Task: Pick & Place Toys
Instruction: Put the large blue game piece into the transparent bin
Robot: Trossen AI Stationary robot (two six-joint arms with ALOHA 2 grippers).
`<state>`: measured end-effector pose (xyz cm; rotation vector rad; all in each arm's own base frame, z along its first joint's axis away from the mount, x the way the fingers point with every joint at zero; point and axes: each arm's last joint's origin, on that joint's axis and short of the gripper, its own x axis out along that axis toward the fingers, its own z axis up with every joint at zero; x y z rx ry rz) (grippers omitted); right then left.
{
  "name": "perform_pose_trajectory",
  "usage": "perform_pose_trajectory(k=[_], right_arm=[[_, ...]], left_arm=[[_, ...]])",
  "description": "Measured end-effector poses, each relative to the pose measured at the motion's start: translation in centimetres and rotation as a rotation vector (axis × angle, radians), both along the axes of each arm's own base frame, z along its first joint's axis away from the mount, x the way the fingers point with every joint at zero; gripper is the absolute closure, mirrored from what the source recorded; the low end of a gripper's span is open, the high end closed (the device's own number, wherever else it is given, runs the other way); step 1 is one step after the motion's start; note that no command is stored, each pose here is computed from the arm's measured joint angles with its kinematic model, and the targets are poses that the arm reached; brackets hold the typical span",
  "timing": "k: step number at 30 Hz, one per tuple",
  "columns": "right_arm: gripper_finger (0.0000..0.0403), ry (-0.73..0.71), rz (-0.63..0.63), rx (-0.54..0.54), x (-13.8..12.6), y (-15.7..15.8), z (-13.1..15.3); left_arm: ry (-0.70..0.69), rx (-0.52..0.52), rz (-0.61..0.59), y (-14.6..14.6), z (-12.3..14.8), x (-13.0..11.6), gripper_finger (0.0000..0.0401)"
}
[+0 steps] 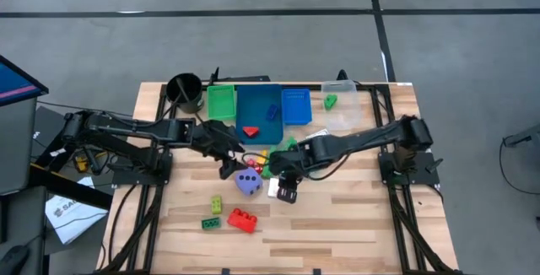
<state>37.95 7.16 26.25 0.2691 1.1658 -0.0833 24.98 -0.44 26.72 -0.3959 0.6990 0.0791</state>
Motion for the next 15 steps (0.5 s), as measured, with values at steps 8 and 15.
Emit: perform_pose_trajectory(k=[8,15], right_arm=[[0.0235,0.067,0.064,-0.025,1.6,-0.2,-3.5],[0.0229,0.089,0.056,-0.065,1.8,-1.2,-4.1]], left_arm=[[0.002,-0.007,0.006,0.0,0.0,0.0,0.0077],[0.018,-0.002,0.001,0.0,-0.1,-0.1,0.0077]])
